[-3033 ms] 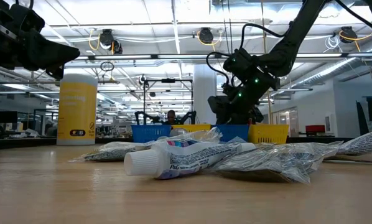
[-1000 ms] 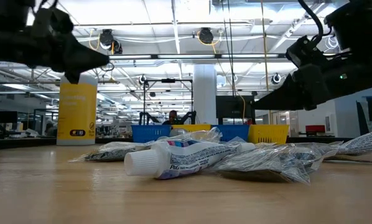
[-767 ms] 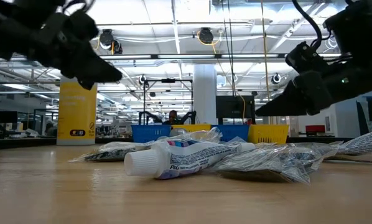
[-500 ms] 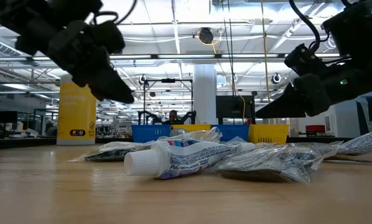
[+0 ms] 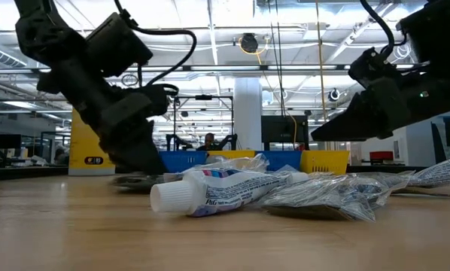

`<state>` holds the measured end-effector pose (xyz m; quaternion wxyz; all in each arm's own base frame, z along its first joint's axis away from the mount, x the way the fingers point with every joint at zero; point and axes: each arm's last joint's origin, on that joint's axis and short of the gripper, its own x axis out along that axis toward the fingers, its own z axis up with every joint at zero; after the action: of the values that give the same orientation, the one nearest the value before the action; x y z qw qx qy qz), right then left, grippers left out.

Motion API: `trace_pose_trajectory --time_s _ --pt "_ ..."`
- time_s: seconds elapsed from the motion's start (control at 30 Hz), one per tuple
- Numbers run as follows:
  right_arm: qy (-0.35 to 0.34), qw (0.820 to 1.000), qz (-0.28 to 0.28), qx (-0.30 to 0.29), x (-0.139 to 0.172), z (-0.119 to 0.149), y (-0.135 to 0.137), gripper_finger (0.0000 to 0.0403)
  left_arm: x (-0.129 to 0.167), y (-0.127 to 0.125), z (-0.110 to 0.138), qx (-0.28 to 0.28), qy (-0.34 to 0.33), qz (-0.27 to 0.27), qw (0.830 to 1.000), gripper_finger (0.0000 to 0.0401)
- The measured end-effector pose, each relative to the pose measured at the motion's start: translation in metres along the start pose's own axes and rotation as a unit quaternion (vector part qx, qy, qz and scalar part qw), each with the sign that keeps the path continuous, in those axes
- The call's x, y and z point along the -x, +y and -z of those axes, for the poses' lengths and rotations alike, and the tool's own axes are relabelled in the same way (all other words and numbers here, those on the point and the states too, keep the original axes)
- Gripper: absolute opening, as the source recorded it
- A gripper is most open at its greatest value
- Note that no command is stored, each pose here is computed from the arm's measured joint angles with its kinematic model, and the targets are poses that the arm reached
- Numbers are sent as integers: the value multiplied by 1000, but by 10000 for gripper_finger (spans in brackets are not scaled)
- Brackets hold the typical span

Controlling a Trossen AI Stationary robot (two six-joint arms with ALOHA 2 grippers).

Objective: Pick & Place Travel size toiletries
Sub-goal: Put the black comb into the left blue bin

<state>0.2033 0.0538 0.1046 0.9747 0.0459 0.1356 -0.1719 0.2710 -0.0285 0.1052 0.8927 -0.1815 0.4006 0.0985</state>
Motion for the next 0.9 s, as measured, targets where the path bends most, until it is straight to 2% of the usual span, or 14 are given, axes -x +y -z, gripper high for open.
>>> trace_pose_trajectory --time_s 0.3,0.43,0.6,0.73,0.83,0.9 --pt "4 1000 1 -15 0 1 0 171 4 -2 -2 -44 -2 19 999 18" --pt "5 1000 1 -14 0 1 0 171 17 -4 -9 -58 -21 28 998 12" --pt "9 1000 2 -23 0 2 -1 171 43 -8 -27 -64 -86 31 994 3" --pt "9 1000 2 -27 0 2 0 171 70 -11 -57 -100 -128 -17 987 4" --pt "9 1000 2 -29 0 2 -1 171 87 -9 -88 -156 -134 -106 973 3" --pt "9 999 2 -36 0 2 -1 171 98 -5 -109 -203 -135 -176 954 4"
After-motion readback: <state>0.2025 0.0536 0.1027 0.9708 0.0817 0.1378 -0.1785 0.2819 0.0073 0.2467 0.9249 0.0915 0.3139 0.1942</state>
